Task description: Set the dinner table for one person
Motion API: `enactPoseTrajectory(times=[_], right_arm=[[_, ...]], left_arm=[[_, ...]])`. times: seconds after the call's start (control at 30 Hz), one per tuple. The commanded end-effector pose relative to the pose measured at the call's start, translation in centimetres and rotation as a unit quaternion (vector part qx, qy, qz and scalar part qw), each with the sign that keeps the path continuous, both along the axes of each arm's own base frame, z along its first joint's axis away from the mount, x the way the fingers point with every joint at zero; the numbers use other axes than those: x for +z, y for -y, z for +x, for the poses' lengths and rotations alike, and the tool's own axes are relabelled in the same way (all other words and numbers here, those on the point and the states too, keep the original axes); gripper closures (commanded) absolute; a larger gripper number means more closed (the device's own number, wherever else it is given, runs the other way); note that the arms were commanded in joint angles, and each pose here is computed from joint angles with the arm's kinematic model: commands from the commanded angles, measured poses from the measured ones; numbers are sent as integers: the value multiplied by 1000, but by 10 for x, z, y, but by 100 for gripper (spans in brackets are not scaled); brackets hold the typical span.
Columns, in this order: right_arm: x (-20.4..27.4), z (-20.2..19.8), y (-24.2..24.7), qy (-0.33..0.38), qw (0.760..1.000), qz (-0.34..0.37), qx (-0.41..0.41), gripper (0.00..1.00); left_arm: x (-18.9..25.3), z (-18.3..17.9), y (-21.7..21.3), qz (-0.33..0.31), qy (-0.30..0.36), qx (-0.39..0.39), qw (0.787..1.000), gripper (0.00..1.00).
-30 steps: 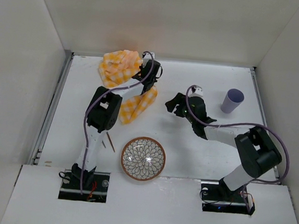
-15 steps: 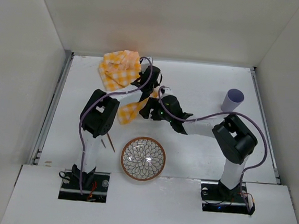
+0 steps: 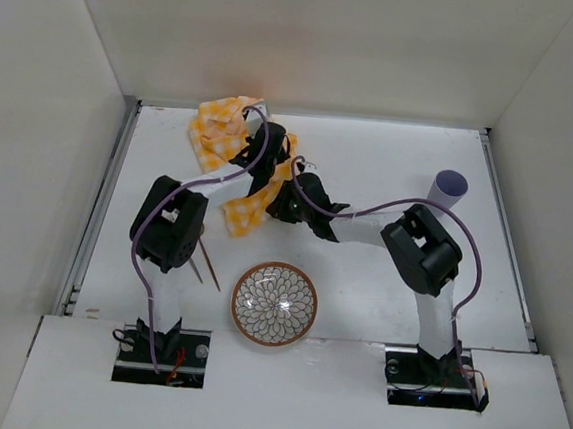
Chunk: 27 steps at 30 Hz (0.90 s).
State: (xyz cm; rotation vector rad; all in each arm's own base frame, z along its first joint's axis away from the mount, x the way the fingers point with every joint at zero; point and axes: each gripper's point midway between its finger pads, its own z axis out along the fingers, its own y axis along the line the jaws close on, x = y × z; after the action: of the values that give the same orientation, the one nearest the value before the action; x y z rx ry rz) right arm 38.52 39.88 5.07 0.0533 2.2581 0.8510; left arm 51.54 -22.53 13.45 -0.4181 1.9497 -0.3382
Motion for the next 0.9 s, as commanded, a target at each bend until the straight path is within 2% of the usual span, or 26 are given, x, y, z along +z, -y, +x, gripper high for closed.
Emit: enactPoseTrajectory(times=[0.0,0.1,0.2,0.33,0.47,0.53,0.7,0.87], right_arm=[[15,11,-1,3,1000,10,-21,73],[15,11,5,1,1000,11,-27,88],[18,10,18,2,999,18,-40,93],[23,2,47,7,998,19,-53,94],[15,-6,94,6,997,0,-75,94],[11,-9,118,6,996,-13,-85,94],[3,-25,148,10,995,-48,-85,93],[-2,-30,156,28,993,-65,-92,92]], left_arm=[[25,2,-10,-27,27,13,999,86],[28,1,-12,-25,31,14,999,86],[27,0,-11,-24,28,11,999,86],[22,-5,-1,-15,20,-12,1000,79],[33,-16,8,-6,29,-27,999,53],[43,-20,15,-7,38,-36,999,44],[61,-26,47,5,46,-71,996,36],[50,-18,92,82,14,-114,990,31]])
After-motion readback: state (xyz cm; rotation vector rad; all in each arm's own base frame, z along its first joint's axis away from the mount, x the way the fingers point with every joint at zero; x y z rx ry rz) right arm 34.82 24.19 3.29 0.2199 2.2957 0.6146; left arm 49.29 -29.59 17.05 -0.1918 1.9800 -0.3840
